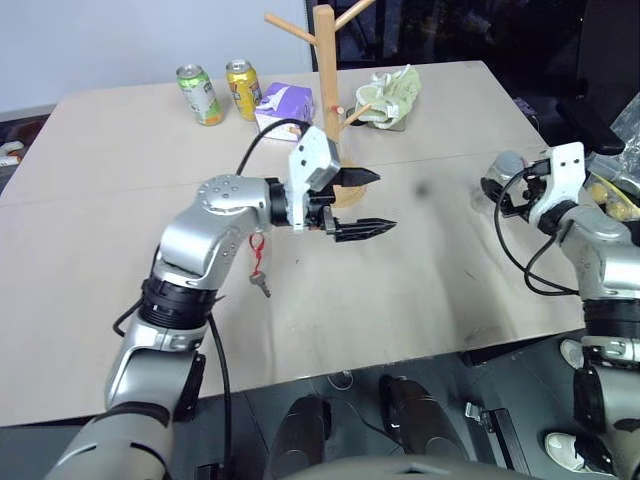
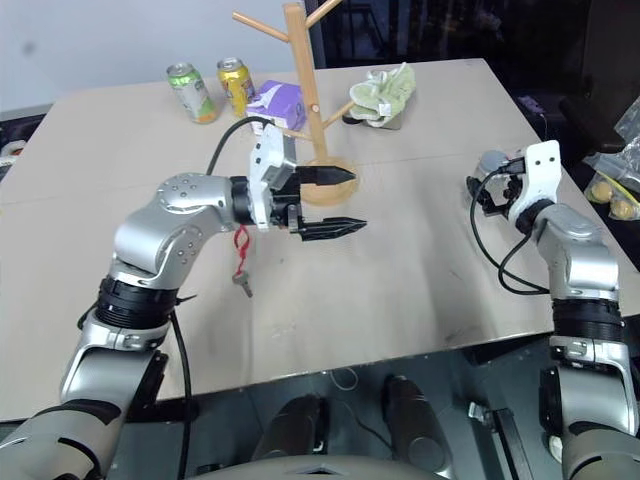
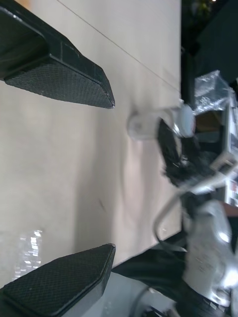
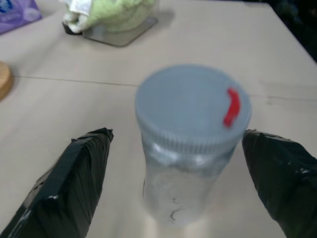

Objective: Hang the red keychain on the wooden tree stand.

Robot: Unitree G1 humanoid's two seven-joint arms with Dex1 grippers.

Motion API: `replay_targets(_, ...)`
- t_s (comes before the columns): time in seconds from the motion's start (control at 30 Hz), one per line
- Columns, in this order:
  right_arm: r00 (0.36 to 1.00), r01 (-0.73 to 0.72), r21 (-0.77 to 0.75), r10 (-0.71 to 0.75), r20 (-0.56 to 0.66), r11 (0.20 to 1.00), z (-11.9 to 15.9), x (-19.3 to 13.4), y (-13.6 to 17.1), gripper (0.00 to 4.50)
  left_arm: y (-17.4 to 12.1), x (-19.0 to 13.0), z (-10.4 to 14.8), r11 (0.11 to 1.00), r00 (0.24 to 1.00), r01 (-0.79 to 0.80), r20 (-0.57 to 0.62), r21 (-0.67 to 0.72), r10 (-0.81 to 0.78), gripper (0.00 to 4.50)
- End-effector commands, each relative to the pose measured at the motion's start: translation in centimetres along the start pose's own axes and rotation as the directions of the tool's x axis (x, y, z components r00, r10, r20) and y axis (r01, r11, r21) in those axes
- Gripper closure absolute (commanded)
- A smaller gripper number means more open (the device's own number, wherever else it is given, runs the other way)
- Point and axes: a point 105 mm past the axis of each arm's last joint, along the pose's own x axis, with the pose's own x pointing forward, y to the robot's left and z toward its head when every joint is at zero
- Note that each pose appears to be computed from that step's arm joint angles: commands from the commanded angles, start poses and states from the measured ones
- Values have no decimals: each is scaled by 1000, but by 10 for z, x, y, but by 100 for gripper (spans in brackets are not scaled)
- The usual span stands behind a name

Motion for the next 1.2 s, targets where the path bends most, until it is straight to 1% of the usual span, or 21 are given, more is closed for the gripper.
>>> replay_targets(0.03,992,-45,-35,49,117,998,55,-30,5,3,-1,-31,20,999,999,-31,-11,34,31,0)
replay_targets(0.1,981,-128,-50,134,137,990,71,-42,18,3,3,-49,22,995,994,-102,-34,2,102,0)
replay_targets(0.17,961,-225,-58,231,150,973,84,-50,35,3,12,-66,21,975,973,-223,-63,-19,221,0)
replay_targets(0.23,932,-323,-73,330,147,944,93,-56,54,3,19,-84,15,938,936,-344,-94,-38,339,0)
replay_targets(0.3,896,-417,-93,426,128,904,95,-58,72,3,24,-101,9,891,888,-452,-119,-46,445,0)
replay_targets(0.37,845,-517,-106,526,94,849,91,-59,94,3,28,-116,-4,813,808,-580,-165,-50,566,0)
replay_targets(0.43,785,-608,-114,617,61,785,84,-59,114,3,24,-125,-19,744,734,-667,-209,-43,646,0)
replay_targets(0.5,714,-691,-144,700,14,708,73,-61,133,3,18,-134,-38,645,633,-763,-250,-39,733,0)
replay_targets(0.53,680,-725,-152,733,-5,672,69,-63,141,3,16,-140,-47,580,568,-814,-267,-42,778,0)
replay_targets(0.57,659,-745,-157,752,-16,649,67,-64,145,3,14,-144,-53,534,524,-844,-277,-44,806,0)
replay_targets(0.63,608,-786,-172,793,-42,594,63,-65,154,3,10,-153,-69,407,402,-912,-310,-53,861,0)
replay_targets(0.67,588,-800,-183,807,-50,571,62,-65,158,3,7,-155,-76,354,355,-933,-327,-63,876,0)
replay_targets(0.73,558,-820,-193,828,-59,539,62,-65,163,3,2,-156,-86,282,293,-956,-352,-85,889,0)
replay_targets(0.8,538,-832,-199,841,-62,518,62,-64,167,3,-4,-151,-96,252,276,-961,-381,-111,882,0)
replay_targets(0.87,527,-838,-203,848,-61,506,64,-63,169,3,-12,-142,-108,253,286,-958,-417,-133,863,0)
replay_targets(0.93,521,-842,-204,851,-62,500,64,-63,170,3,-17,-132,-115,272,312,-950,-437,-153,844,0)
replay_targets(1.0,518,-843,-206,853,-66,496,64,-64,170,3,-21,-120,-119,295,344,-939,-439,-178,830,0)
replay_targets(1.17,525,-840,-203,848,-72,503,64,-66,169,3,-20,-103,-122,321,383,-923,-434,-210,816,0)
replay_targets(1.2,528,-839,-201,846,-72,506,64,-66,168,3,-19,-103,-123,323,381,-924,-438,-203,814,0)
